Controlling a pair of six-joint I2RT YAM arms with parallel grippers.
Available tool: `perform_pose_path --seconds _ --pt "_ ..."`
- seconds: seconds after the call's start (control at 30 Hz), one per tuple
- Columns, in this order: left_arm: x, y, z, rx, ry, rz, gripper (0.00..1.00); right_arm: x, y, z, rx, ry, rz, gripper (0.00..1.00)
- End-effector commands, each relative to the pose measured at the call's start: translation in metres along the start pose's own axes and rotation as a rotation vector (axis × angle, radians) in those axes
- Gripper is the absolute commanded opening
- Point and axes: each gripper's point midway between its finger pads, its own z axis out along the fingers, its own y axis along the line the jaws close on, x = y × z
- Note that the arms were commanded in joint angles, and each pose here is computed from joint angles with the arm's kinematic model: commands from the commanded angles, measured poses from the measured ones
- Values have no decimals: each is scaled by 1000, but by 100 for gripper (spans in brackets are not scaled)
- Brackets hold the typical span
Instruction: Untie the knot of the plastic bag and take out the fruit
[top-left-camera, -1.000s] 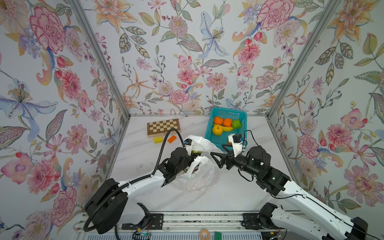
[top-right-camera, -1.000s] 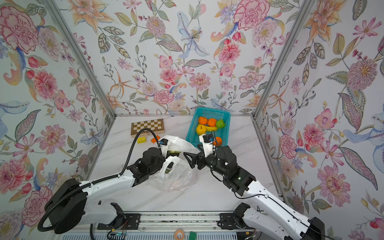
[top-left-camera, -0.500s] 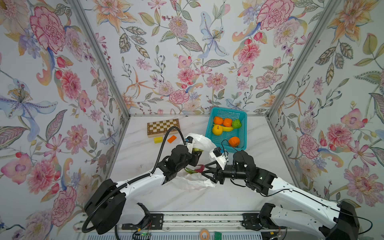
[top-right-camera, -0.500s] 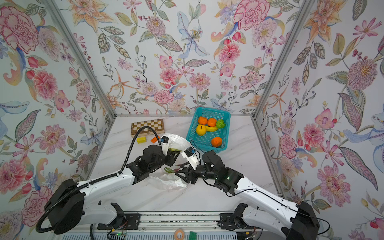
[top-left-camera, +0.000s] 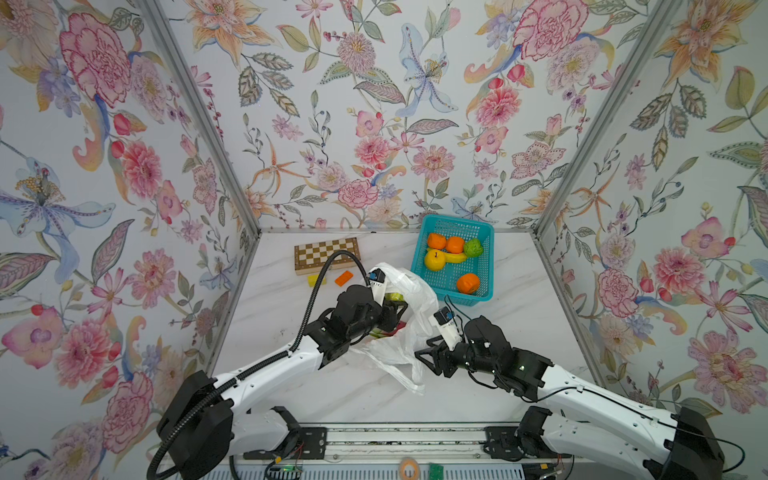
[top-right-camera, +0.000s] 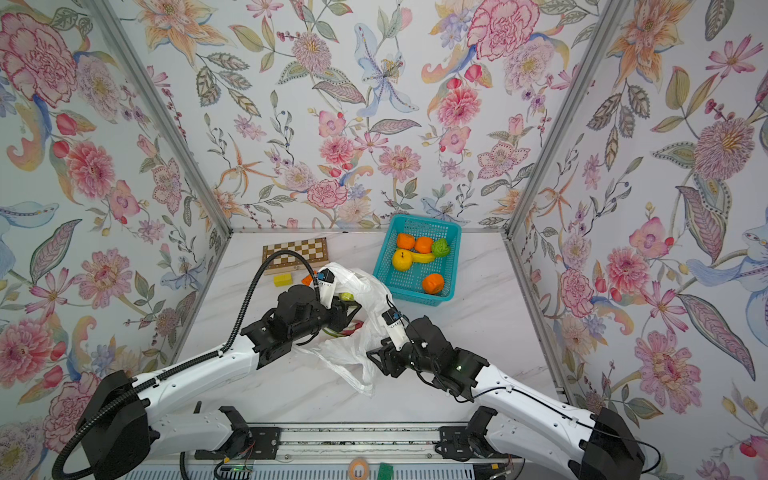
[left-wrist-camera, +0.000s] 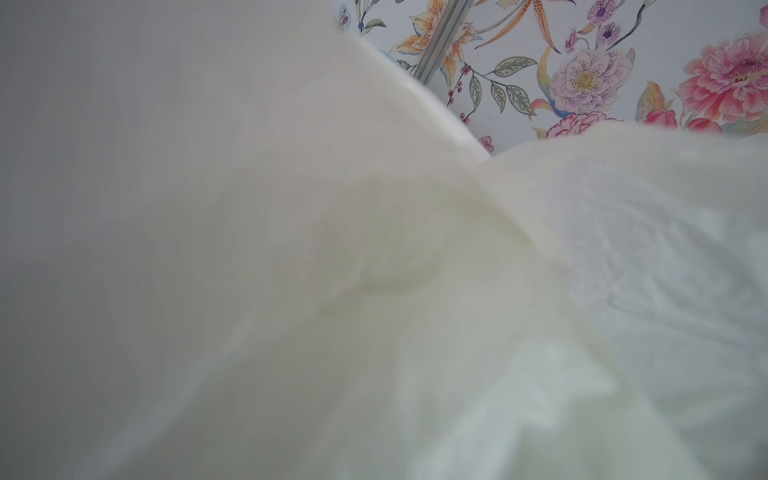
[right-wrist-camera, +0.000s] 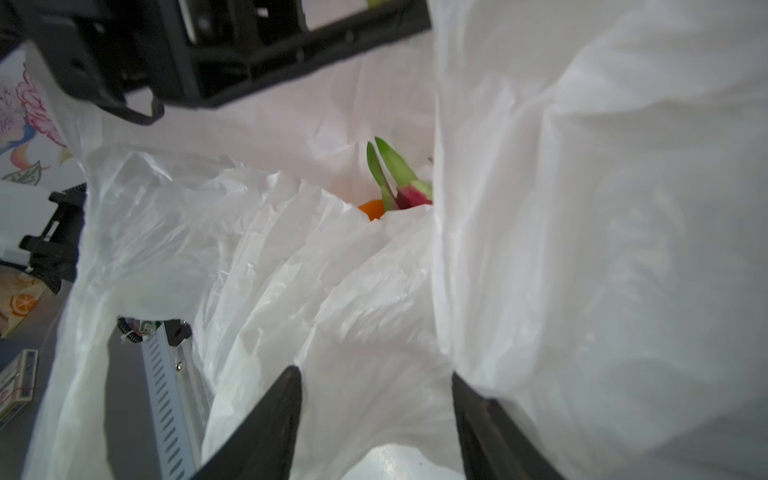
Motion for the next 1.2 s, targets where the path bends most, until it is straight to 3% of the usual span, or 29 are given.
perform_pose_path --seconds 0.0,0.4,0.5,0.8,0.97,1.17 --pt "-9 -10 -6 39 -7 -17 29 -44 7 -10 -10 -163 134 64" --pt "-4 -6 0 37 -2 -16 30 -111 44 -18 -240 -335 504 61" --pt "-5 -6 0 38 -6 -10 30 -118 34 -11 -210 -373 566 65" --pt "-4 -8 -6 51 -10 -4 30 -119 12 17 -104 -322 585 78" --pt "-3 -11 -7 65 -5 3 30 -127 0 17 -113 -378 613 89" --pt "-4 -22 -6 133 -12 9 30 -133 0 20 -158 -373 610 92"
